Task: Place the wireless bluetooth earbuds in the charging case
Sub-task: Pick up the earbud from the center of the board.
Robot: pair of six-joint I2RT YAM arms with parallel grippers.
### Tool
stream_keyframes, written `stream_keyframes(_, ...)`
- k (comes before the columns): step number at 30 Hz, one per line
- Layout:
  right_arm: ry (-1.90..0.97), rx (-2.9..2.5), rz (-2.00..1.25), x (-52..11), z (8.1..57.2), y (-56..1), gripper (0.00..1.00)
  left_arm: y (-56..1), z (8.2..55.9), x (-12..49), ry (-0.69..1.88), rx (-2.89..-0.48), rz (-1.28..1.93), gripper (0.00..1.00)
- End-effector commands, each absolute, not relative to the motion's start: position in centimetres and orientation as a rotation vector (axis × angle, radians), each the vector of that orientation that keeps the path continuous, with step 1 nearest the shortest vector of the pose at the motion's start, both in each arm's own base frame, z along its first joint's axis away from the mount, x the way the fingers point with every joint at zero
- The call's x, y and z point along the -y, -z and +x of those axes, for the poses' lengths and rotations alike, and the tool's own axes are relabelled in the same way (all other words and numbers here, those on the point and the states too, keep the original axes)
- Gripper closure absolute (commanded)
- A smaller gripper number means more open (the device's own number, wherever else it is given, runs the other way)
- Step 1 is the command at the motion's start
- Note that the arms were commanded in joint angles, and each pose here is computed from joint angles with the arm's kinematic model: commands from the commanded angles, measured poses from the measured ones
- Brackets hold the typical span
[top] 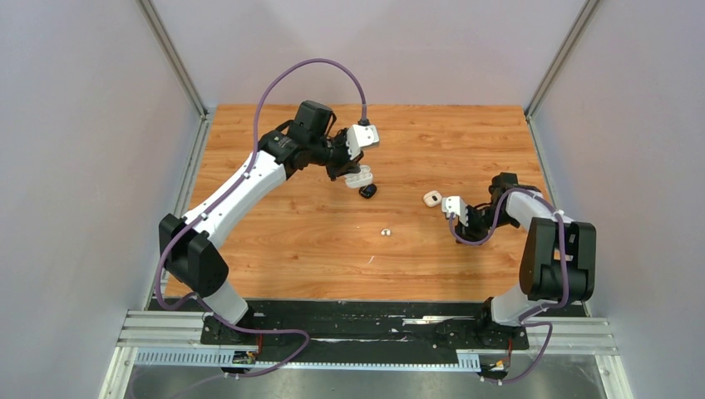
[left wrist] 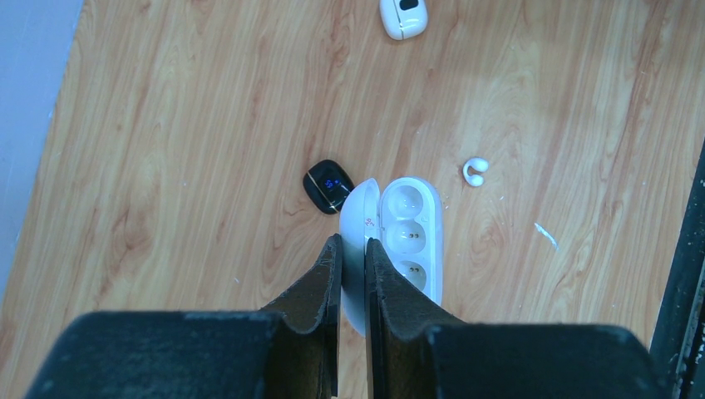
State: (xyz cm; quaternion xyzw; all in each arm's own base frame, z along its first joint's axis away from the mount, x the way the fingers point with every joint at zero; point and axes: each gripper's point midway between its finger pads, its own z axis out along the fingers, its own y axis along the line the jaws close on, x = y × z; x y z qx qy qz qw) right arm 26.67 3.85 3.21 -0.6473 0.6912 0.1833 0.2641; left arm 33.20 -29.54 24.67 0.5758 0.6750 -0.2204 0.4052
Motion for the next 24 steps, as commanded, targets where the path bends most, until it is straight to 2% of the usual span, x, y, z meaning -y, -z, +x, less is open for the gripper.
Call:
stream_keyframes(1, -0.532, -1.804, -1.764, -4.5, 27.2, -3.5, 0.64, -26.2, 33.5, 29.7, 0.553, -1.674, 1.434, 1.0)
stream_keyframes(24, -0.519, -1.863, -1.715, -4.0, 28.9, -3.0, 0.66, -25.8, 33.3, 29.5, 0.556, -1.691, 1.435, 1.0)
